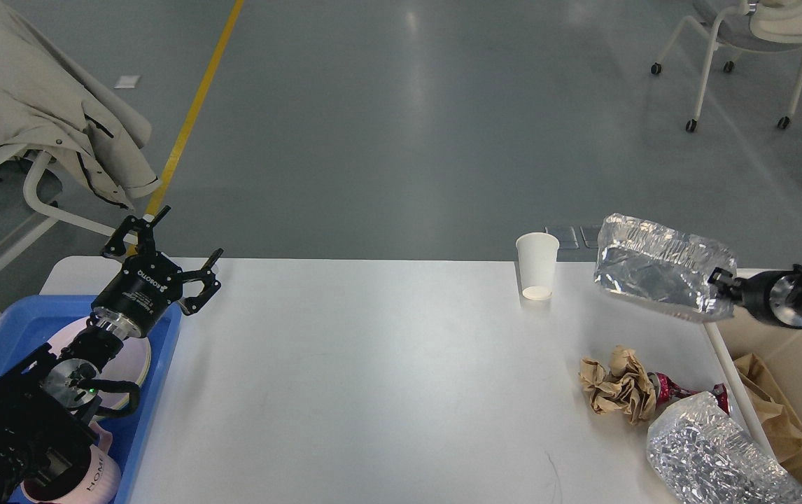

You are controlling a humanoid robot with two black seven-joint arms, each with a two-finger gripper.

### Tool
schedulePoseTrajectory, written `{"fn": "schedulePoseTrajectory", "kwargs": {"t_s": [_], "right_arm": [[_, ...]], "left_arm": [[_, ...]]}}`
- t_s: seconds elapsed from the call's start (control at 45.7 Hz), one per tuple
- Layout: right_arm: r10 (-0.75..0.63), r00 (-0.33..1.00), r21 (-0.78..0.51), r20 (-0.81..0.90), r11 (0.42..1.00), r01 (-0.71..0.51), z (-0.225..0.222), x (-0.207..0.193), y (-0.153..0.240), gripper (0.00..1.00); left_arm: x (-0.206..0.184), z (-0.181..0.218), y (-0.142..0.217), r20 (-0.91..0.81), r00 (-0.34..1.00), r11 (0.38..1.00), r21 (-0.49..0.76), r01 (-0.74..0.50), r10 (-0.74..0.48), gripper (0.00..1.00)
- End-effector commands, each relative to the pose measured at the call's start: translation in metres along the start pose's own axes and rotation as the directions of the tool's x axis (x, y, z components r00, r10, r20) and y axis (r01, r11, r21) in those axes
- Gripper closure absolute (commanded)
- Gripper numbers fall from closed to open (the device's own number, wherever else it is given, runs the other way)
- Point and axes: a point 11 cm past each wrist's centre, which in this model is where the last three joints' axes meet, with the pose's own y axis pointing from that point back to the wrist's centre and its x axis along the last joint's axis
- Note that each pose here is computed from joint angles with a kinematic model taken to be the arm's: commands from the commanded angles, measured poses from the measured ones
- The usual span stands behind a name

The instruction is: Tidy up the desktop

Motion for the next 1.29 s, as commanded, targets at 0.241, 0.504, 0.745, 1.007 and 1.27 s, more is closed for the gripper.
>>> {"fn": "schedulePoseTrajectory", "kwargs": {"t_s": [0.241, 0.504, 0.745, 1.007, 1.27], "right_arm": [[-0.017, 0.957, 0.093, -0.288, 0.995, 0.046, -0.072, 0.167, 0.26, 1.0], [-0.009, 0.937, -0.037, -0.348, 0.999, -0.005, -0.028, 0.178, 0.268, 1.0], [0.048, 0.901, -0.361, -0.432, 0.906, -0.221, 0.148, 0.148, 0.153, 1.0], [0.035, 0.959, -0.371, -0.282, 0.918, -0.143, 0.214, -0.007, 0.034, 1.0], [0.047, 0.962, -0.365, -0.27, 0.919, -0.148, 0.215, -0.058, 0.008, 1.0]], "left_arm": [[0.0, 0.0, 0.0, 0.001, 1.0, 1.0, 0.001, 0.0, 0.0, 0.0], [0.0, 0.0, 0.0, 0.0, 1.0, 1.0, -0.002, 0.0, 0.0, 0.0], [0.0, 0.0, 0.0, 0.001, 1.0, 1.0, -0.001, 0.0, 0.0, 0.0], [0.0, 0.0, 0.0, 0.001, 1.0, 1.0, 0.001, 0.0, 0.0, 0.0], [0.0, 0.0, 0.0, 0.001, 1.0, 1.0, -0.001, 0.0, 0.0, 0.0]]}}
